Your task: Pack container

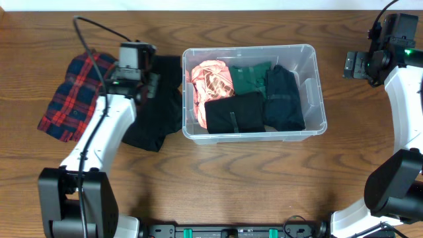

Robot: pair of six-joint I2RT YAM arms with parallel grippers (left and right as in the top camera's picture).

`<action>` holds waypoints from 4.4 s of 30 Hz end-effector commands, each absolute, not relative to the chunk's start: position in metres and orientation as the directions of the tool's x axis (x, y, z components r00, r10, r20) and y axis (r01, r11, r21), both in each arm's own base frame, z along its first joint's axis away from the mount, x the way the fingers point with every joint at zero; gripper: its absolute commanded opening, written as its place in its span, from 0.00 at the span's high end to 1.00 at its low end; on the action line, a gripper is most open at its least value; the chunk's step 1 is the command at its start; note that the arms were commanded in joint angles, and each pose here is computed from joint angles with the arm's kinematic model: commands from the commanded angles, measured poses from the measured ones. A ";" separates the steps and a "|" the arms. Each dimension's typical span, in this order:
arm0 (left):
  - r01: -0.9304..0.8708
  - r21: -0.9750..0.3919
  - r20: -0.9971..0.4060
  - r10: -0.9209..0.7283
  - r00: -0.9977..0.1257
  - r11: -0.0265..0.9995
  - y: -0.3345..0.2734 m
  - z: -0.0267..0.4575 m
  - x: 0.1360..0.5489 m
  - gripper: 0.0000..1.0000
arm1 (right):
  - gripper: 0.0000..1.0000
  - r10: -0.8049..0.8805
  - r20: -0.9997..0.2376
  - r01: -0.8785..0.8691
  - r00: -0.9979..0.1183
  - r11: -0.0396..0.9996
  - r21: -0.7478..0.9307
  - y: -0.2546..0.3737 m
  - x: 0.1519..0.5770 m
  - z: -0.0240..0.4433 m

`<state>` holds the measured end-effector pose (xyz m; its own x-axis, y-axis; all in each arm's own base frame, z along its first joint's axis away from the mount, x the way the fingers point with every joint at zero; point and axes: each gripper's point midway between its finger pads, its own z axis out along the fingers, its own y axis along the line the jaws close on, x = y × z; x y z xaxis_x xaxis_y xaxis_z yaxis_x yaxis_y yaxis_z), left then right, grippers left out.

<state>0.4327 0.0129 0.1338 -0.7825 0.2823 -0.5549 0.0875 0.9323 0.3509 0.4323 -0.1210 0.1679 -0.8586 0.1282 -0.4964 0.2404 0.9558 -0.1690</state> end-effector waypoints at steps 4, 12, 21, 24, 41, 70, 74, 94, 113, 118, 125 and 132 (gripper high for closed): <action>0.109 0.220 -0.602 0.223 -0.767 0.969 0.030 0.134 0.443 0.28 | 0.01 0.141 -0.526 0.259 -0.839 0.953 -0.159 -0.121 0.434 0.181; 0.092 0.153 -0.563 0.163 -0.810 0.984 0.050 0.104 0.442 0.28 | 0.01 0.141 -0.526 0.259 -0.839 0.953 -0.159 -0.121 0.434 0.181; 0.045 0.110 -0.509 0.095 -0.856 0.993 0.067 0.067 0.440 0.44 | 0.01 0.141 -0.526 0.259 -0.839 0.953 -0.159 -0.121 0.434 0.181; -0.012 0.098 -0.544 0.043 -0.838 0.995 0.080 0.074 0.445 0.57 | 0.01 0.141 -0.526 0.259 -0.839 0.953 -0.159 -0.121 0.434 0.181; -0.003 0.153 -0.558 0.084 -0.825 0.988 0.103 0.064 0.455 0.89 | 0.01 0.141 -0.526 0.259 -0.839 0.953 -0.159 -0.121 0.434 0.181; -0.242 0.164 -0.598 -0.099 -0.795 0.956 0.164 0.070 0.451 0.73 | 0.01 0.141 -0.526 0.259 -0.839 0.953 -0.159 -0.121 0.434 0.181; -0.182 0.064 -0.691 -0.088 -0.717 0.981 0.142 0.116 0.465 0.70 | 0.01 0.140 -0.526 0.259 -0.839 0.953 -0.159 -0.121 0.434 0.181; 0.063 -0.170 -0.624 -0.058 -0.779 0.983 0.082 0.094 0.453 0.09 | 0.01 0.141 -0.526 0.259 -0.839 0.953 -0.159 -0.121 0.434 0.181; -0.005 -0.279 -0.325 -0.100 -0.941 0.960 0.069 -0.007 0.409 0.08 | 0.01 0.141 -0.526 0.259 -0.839 0.953 -0.159 -0.121 0.434 0.181; -0.028 -0.301 -0.250 -0.107 -0.962 0.953 0.063 -0.011 0.392 0.10 | 0.01 0.141 -0.526 0.259 -0.839 0.953 -0.159 -0.121 0.434 0.181; -0.054 -0.310 -0.229 -0.130 -0.965 0.949 0.062 -0.012 0.388 0.02 | 0.01 0.141 -0.526 0.259 -0.839 0.953 -0.159 -0.121 0.434 0.181; -0.057 -0.313 -0.220 -0.130 -0.967 0.948 0.061 -0.012 0.386 0.28 | 0.01 0.141 -0.526 0.259 -0.839 0.953 -0.159 -0.121 0.434 0.181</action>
<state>0.4063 0.0581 0.0154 -0.9397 -0.1458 -0.3095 -0.0301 0.9364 -0.3497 0.4323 -0.1210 0.1679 -0.8586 0.1282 -0.4964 0.2404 0.9558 -0.1690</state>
